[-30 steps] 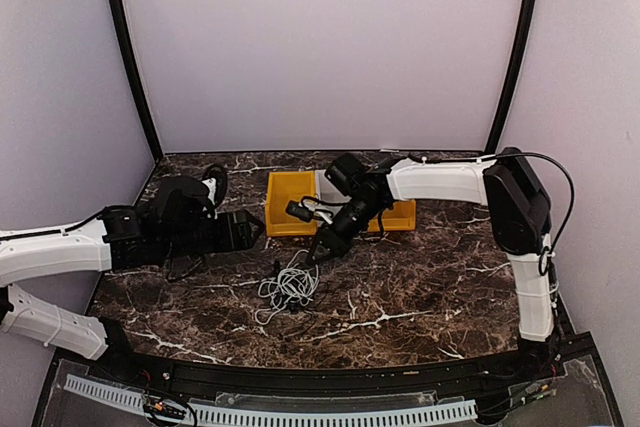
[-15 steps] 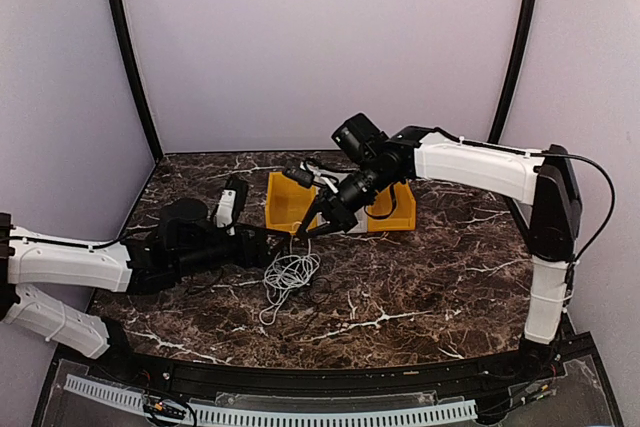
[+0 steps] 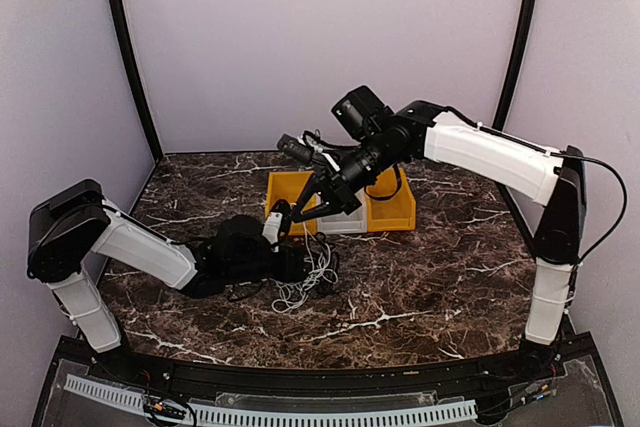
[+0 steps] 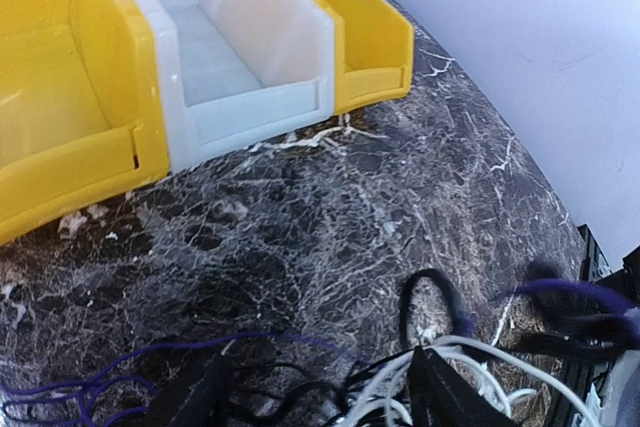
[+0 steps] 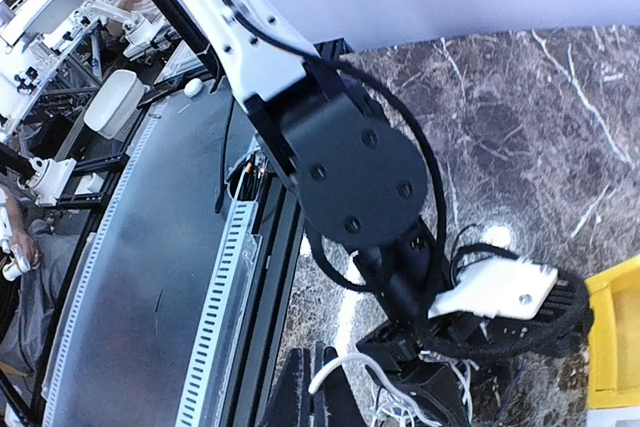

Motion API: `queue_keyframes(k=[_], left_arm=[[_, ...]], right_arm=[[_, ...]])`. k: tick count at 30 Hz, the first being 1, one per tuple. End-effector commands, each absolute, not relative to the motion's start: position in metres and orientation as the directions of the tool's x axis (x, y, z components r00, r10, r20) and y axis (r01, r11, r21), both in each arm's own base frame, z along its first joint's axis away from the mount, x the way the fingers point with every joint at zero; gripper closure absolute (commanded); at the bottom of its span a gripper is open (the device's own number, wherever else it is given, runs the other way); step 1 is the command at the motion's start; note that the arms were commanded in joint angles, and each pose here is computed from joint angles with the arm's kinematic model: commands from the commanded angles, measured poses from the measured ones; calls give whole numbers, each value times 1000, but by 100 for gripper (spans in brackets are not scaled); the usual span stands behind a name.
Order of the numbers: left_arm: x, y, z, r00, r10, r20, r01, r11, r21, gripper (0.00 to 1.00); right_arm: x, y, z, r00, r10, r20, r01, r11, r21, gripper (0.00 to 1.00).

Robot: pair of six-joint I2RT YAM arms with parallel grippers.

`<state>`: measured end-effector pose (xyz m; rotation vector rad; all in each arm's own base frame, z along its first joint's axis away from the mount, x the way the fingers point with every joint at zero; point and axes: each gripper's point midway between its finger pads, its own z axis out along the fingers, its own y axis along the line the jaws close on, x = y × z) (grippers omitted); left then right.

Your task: Untangle the cables

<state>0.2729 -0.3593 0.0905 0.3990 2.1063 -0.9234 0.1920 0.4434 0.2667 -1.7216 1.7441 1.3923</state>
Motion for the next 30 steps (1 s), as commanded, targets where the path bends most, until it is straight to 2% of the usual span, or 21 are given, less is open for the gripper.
queue_keyframes(k=[1,5,7,9,10,12,14,16,19,23,25,26,28,30], left_arm=[[281,-357,80,-649,-54,-759,500,721,-480,41],[280,-349,71,-657,-49,-752,482,740,-470,50],[280,-346,72,-657,-41,-753,476,752,-456,57],[282,-342,72,-654,-19,-756,471,771,-428,68],[284,-342,75,-647,-10,-763,473,779,-411,77],[284,-334,70,-655,24,-756,459,807,-371,86],[277,-314,61,-672,74,-737,430,849,-307,96],[273,-292,58,-671,86,-736,393,883,-255,100],[261,-262,49,-690,109,-716,352,914,-200,100],[250,-237,56,-693,103,-714,322,930,-179,97],[249,-237,69,-675,94,-732,336,922,-191,86],[248,-239,75,-665,97,-741,355,914,-199,75],[247,-248,97,-628,92,-773,408,884,-226,62],[246,-262,127,-560,73,-826,483,838,-253,54]], right_arm=[[171,432,350,-62,-433,-899,-918,-328,222,100],[162,418,395,28,-353,-935,-932,-348,104,100],[156,410,417,75,-310,-948,-936,-350,40,100],[152,403,435,116,-277,-954,-939,-343,-14,100],[152,398,443,132,-264,-956,-941,-337,-37,100],[150,389,458,159,-236,-959,-942,-327,-76,100],[153,371,480,180,-193,-965,-946,-302,-116,100],[156,357,495,181,-160,-970,-948,-291,-129,100],[159,339,512,191,-124,-974,-952,-267,-153,100],[177,342,495,186,-180,-966,-968,-201,-149,100],[187,347,479,159,-217,-963,-976,-181,-120,100],[190,350,470,145,-233,-962,-978,-180,-104,100],[195,354,454,114,-254,-961,-982,-176,-70,100],[199,358,436,78,-278,-957,-983,-181,-27,100]])
